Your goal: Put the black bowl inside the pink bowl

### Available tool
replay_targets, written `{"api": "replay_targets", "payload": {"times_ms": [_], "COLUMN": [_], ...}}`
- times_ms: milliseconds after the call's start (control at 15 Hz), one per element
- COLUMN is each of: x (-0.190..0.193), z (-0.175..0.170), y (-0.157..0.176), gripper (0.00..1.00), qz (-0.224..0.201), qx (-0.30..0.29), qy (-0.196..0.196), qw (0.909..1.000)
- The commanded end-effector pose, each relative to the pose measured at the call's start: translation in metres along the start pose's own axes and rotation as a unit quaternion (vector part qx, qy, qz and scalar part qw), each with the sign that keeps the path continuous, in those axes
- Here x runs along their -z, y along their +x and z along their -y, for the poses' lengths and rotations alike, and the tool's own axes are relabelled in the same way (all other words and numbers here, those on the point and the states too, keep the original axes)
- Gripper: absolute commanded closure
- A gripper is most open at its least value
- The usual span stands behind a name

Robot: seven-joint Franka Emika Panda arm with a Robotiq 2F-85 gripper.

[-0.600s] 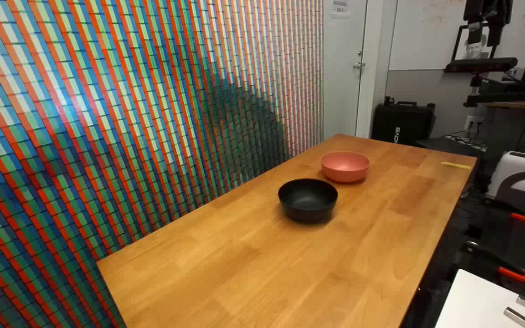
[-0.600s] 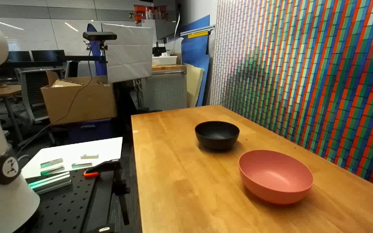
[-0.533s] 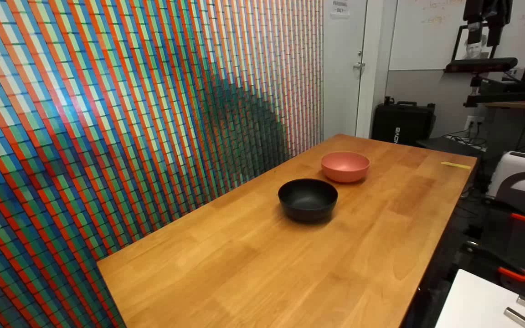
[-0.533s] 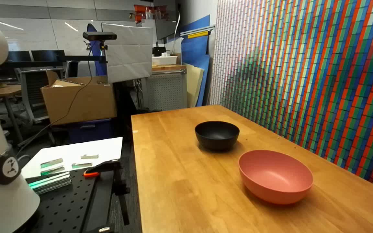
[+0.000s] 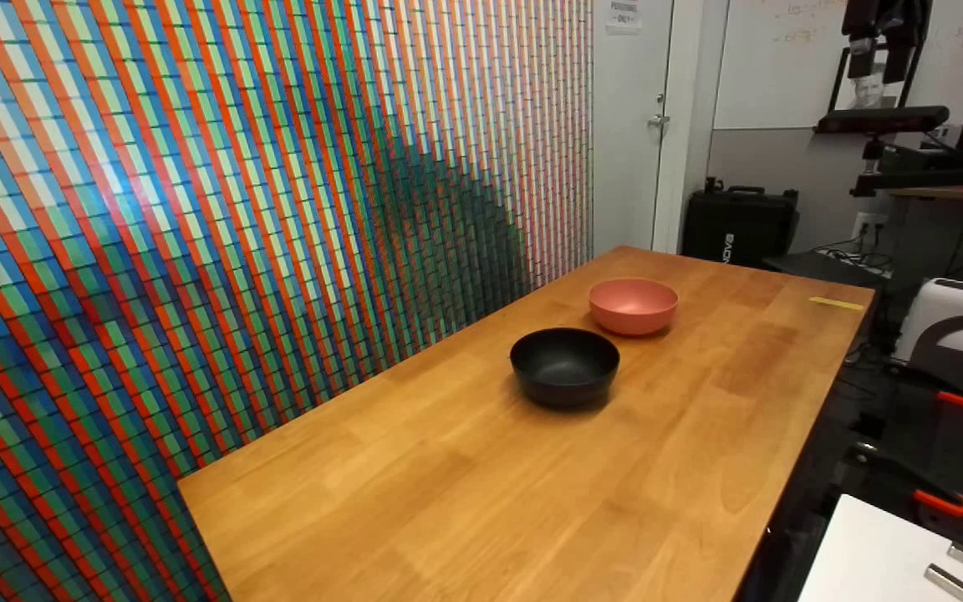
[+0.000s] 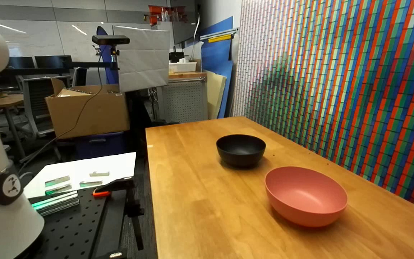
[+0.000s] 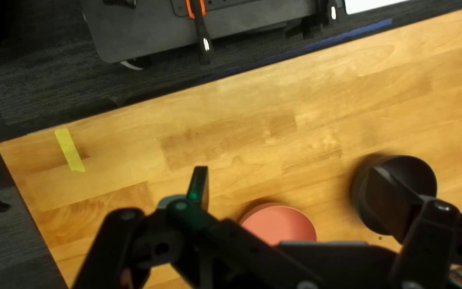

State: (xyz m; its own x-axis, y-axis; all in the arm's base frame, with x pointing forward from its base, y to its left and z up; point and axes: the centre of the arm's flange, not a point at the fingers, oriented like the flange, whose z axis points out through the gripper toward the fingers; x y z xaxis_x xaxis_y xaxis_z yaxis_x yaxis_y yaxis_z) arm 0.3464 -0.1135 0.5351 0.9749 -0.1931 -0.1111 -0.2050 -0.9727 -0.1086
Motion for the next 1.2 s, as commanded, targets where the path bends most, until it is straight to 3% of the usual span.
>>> {"api": "replay_targets", "payload": {"times_ms": [0, 200, 400, 733, 1133], "x": [0.028, 0.035, 0.010, -0.093, -0.206], "z": [0.041, 0.094, 0.141, 0.204, 0.233], "y": [0.025, 0.063, 0.100, 0.142, 0.166], "gripper": [0.00, 0.00, 0.00, 0.00, 0.00], "qz": [-0.071, -0.120, -0.131, -0.110, -0.078], "qx": [0.021, 0.032, 0.026, 0.039, 0.055], "qy": [0.023, 0.043, 0.049, -0.003, -0.072], "qw": [0.9970, 0.9914, 0.9899, 0.9931, 0.9929]}}
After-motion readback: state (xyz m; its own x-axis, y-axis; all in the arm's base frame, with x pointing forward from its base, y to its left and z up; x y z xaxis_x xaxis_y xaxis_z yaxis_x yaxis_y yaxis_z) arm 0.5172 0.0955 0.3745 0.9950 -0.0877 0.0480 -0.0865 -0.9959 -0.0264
